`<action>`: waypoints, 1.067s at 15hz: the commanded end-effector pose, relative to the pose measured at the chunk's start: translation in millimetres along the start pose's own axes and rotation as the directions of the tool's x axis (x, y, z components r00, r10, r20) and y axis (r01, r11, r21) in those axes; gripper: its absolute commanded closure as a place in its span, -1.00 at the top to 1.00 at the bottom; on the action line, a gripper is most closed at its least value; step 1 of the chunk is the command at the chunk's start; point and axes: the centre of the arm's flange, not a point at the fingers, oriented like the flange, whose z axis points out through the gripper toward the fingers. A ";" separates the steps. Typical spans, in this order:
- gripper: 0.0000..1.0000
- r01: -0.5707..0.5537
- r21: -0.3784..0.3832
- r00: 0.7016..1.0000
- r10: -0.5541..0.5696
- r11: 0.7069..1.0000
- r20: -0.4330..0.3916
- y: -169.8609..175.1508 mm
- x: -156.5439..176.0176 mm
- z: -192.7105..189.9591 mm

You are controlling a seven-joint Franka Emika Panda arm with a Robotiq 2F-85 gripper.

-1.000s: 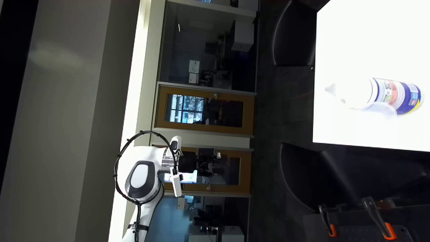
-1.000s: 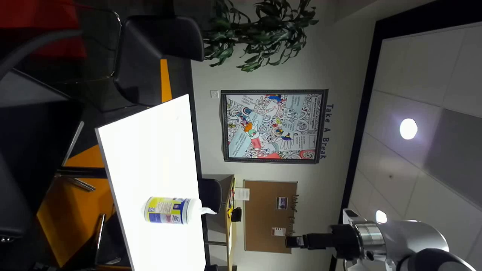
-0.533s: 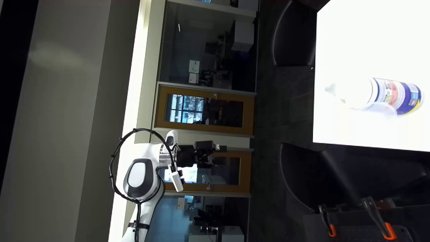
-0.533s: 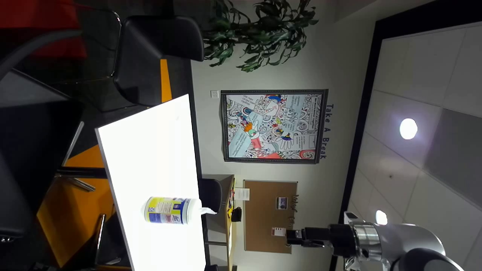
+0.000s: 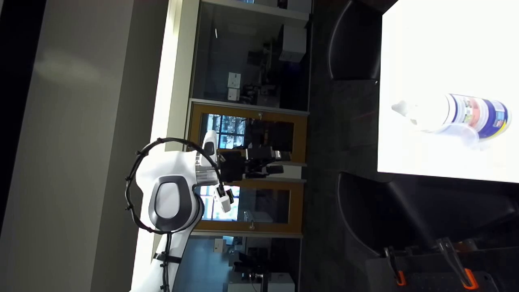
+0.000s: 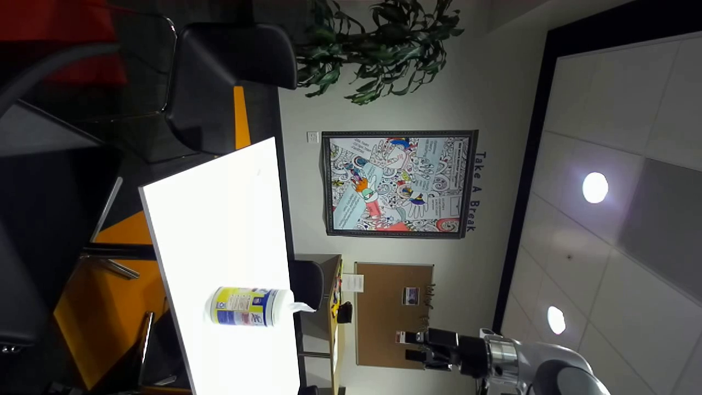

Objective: Pick up the tissue from the bottle and put it on the table

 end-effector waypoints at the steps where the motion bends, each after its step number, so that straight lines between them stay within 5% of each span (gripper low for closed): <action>1: 1.00 -0.055 0.062 0.998 0.056 0.997 -0.005 40.1 10.1 31.2; 6: 1.00 -0.047 0.070 0.996 0.052 0.996 -0.070 80.3 16.0 76.9; 9: 1.00 -0.080 0.069 0.996 0.083 0.994 -0.042 83.9 24.1 105.1; 16: 1.00 -0.080 0.061 0.997 0.081 0.995 -0.020 82.1 20.6 106.9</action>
